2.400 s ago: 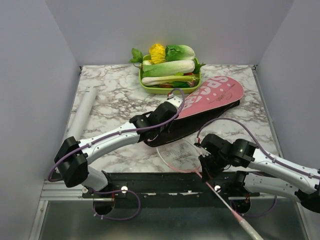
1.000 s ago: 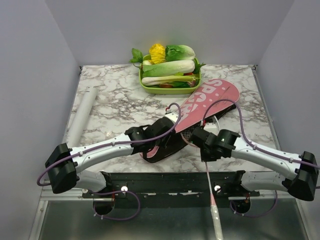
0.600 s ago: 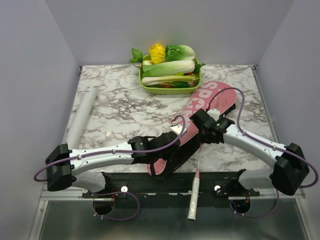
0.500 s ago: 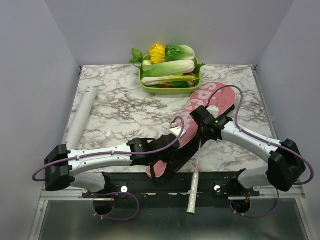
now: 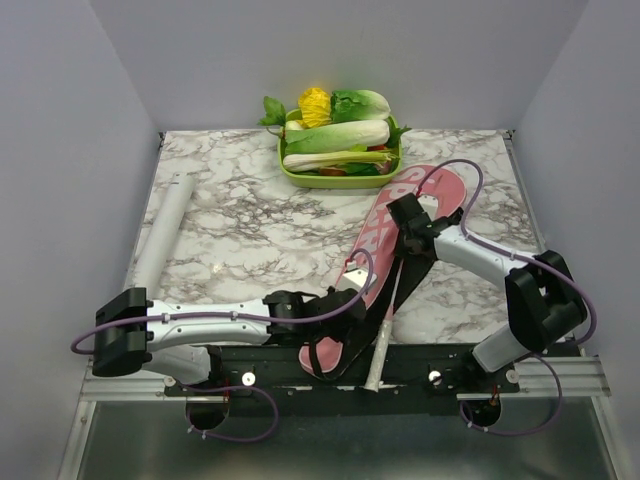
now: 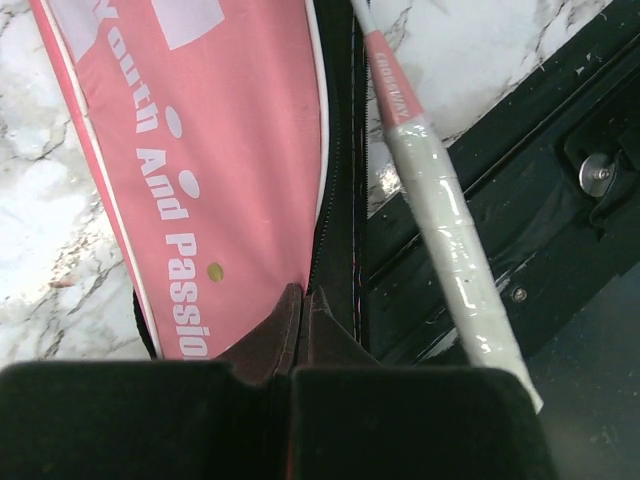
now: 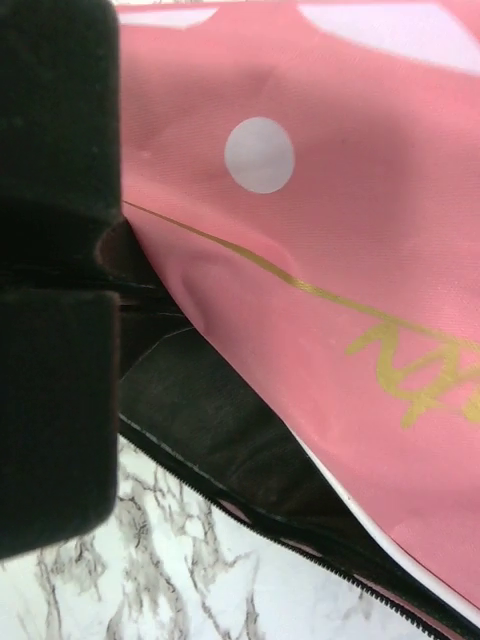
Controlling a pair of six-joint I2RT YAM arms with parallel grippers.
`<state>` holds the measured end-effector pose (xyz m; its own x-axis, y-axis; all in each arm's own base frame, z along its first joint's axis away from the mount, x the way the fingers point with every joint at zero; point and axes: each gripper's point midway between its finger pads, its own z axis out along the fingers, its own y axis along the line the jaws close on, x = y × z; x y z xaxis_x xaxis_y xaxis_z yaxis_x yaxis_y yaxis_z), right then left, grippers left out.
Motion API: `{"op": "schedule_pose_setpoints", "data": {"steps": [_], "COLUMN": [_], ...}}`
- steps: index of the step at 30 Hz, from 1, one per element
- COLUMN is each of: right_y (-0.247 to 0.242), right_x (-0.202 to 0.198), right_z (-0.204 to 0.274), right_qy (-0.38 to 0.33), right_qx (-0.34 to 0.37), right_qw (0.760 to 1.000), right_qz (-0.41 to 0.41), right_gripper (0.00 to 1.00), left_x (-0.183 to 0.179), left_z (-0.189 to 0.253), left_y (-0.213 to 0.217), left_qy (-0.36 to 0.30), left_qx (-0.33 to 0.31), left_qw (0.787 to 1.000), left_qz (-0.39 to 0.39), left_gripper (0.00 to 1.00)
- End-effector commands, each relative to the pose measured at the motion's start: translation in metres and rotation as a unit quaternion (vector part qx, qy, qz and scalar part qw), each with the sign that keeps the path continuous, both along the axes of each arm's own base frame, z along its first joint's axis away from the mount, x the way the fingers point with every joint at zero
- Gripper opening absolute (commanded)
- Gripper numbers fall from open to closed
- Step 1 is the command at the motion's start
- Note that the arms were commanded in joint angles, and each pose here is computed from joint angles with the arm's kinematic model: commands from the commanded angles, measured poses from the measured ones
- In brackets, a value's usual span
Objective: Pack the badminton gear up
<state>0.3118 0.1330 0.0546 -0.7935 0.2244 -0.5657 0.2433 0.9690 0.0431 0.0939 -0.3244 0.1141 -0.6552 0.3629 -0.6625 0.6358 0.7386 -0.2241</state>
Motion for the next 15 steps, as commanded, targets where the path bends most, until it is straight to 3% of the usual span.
{"op": "schedule_pose_setpoints", "data": {"steps": [1,6,9,15], "right_y": [0.018,0.023,0.022,0.009], "right_x": [0.053,0.034,0.016,-0.034], "right_z": [0.029,0.032,0.040,0.051], "right_qy": [-0.107,-0.100,-0.093,-0.038], "right_qx": [0.042,0.074,0.091,0.094], "right_qw": [0.993,0.992,0.991,0.994], "right_qz": [-0.013,0.006,0.020,0.050], "right_gripper": [0.06,0.39,0.50,0.54], "left_x": [-0.027,-0.024,-0.020,-0.013], "left_z": [-0.001,-0.003,-0.006,-0.009], "left_y": [-0.019,-0.023,-0.025,-0.030], "left_qy": [0.042,0.036,0.025,0.012], "left_qx": [-0.030,-0.031,-0.021,-0.005], "left_qw": [0.998,0.999,0.999,0.999], "left_qz": [-0.023,-0.023,-0.025,-0.029], "left_gripper": [0.00,0.00,0.00,0.00]}}
